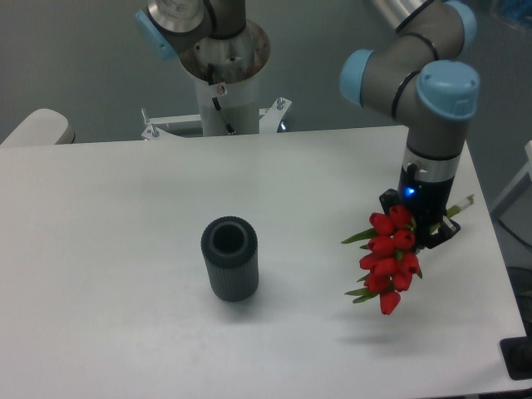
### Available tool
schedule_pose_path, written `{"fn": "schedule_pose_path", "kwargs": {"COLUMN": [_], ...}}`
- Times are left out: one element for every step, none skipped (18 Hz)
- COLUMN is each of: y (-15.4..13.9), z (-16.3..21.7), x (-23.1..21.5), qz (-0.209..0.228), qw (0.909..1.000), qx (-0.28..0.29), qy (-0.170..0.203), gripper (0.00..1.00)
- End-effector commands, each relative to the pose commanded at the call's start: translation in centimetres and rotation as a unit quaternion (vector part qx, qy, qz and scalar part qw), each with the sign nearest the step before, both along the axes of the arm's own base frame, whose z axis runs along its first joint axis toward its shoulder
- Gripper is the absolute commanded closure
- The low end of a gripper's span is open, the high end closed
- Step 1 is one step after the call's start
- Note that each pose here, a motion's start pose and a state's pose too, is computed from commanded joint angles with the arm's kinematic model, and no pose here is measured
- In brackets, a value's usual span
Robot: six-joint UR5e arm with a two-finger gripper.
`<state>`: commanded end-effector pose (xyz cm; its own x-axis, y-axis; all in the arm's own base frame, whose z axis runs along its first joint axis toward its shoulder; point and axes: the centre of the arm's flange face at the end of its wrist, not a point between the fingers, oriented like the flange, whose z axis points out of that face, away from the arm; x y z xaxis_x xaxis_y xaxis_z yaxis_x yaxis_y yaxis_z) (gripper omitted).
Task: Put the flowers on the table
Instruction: 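Lower the held tulips toward the table beside the grey vase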
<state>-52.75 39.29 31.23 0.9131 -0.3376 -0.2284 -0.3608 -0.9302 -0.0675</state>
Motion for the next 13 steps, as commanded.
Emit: {"fn": "schedule_pose_path", "kwargs": {"y": [-0.1, -0.2, -0.2, -0.2, -0.4, -0.6, -0.6, -0.6, -0.6, -0.6, -0.6, -0.6, -0.6], "z": [-0.6, -1.4, -2.0, -2.6, -3.4, -4.6, -5.2, -5.8, -6.0, -6.2, -6.6, -6.7, -6.9], "x": [0.1, 0.2, 0.2, 0.3, 0.4, 0.7, 0.8, 0.7, 0.7, 0.7, 0.7, 0.6, 0.8], "qz": [0.007, 0.012, 0.012, 0.012, 0.012, 0.013, 0.012, 0.011, 0.011, 0.01, 0.009, 0.008, 0.008], "qw": [0.9999, 0.9998, 0.9996, 0.9995, 0.9993, 0.9989, 0.9988, 0.9987, 0.9985, 0.9985, 0.9984, 0.9983, 0.9982], "qx": [-0.009, -0.017, -0.022, -0.026, -0.028, -0.032, -0.034, -0.035, -0.036, -0.036, -0.037, -0.037, -0.038], "qy": [-0.002, -0.006, -0.01, -0.015, -0.021, -0.031, -0.035, -0.037, -0.039, -0.04, -0.042, -0.043, -0.045], "gripper": [0.74, 0.73, 0.73, 0.73, 0.73, 0.73, 0.73, 0.73, 0.73, 0.73, 0.73, 0.73, 0.73]}}
